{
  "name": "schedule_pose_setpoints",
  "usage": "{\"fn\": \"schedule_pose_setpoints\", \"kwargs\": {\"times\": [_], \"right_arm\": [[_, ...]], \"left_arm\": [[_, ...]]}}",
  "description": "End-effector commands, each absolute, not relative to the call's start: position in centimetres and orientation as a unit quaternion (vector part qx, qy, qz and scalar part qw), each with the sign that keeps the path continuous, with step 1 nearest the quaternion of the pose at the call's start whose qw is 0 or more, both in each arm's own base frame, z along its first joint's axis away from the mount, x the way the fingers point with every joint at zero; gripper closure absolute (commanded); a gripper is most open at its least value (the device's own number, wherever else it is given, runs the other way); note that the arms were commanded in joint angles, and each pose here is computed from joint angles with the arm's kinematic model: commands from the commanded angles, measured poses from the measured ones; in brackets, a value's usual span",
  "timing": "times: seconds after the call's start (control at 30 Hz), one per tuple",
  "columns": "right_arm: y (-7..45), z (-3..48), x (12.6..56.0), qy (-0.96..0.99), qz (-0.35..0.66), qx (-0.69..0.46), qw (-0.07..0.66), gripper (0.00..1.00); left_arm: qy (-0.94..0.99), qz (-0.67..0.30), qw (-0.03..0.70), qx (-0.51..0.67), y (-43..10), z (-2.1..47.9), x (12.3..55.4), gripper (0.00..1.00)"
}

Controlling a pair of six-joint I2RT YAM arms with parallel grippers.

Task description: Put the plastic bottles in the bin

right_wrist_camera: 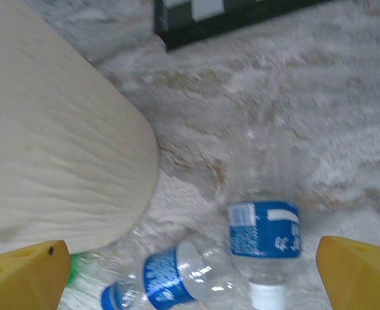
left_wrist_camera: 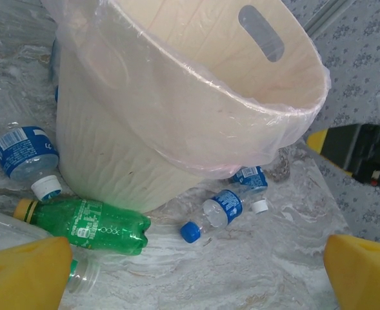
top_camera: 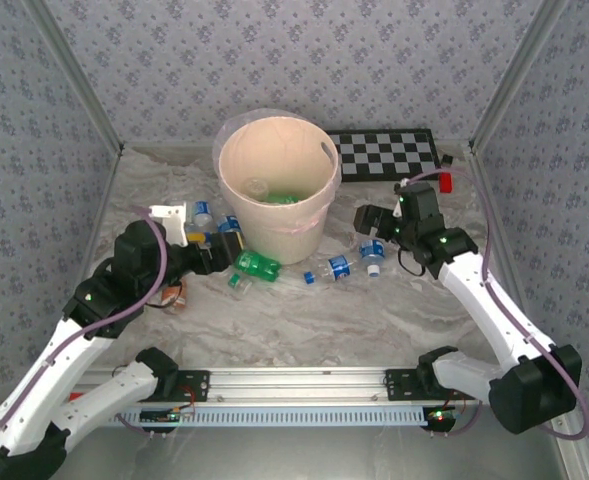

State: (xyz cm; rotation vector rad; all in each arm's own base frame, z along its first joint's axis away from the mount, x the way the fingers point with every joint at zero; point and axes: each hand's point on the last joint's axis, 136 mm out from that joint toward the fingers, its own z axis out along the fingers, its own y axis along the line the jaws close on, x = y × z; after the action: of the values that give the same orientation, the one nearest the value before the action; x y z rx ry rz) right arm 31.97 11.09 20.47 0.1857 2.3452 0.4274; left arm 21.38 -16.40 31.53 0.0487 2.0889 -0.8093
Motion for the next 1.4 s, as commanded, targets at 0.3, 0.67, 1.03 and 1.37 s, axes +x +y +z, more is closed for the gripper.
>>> {"fn": "schedule_pose_setpoints", "kwargs": {"times": [0.3, 0.67, 1.03, 1.37], "right_arm": [[9.4, 12.3, 33.6, 0.946, 0.136, 0.098, 0.278, 0.0], [9.5, 8.4, 36.7, 0.956, 0.135, 0.109, 0.238, 0.07], [7.6, 5.2, 37.0, 0.964, 0.1, 0.147, 0.198, 0.19], [5.0, 4.1, 35.9, 0.957, 0.093, 0.184, 0.203, 0.23]], "left_arm": [[0.824, -0.365, 0.423, 0.092, -22.1, 31.6, 20.1, 0.0], [0.835, -0.351, 0.411, 0.103, -23.1, 30.1, 19.5, 0.0], [0.84, -0.338, 0.412, 0.103, -22.8, 30.1, 19.6, 0.0], [0.841, -0.331, 0.416, 0.101, -22.8, 30.0, 20.0, 0.0]]}}
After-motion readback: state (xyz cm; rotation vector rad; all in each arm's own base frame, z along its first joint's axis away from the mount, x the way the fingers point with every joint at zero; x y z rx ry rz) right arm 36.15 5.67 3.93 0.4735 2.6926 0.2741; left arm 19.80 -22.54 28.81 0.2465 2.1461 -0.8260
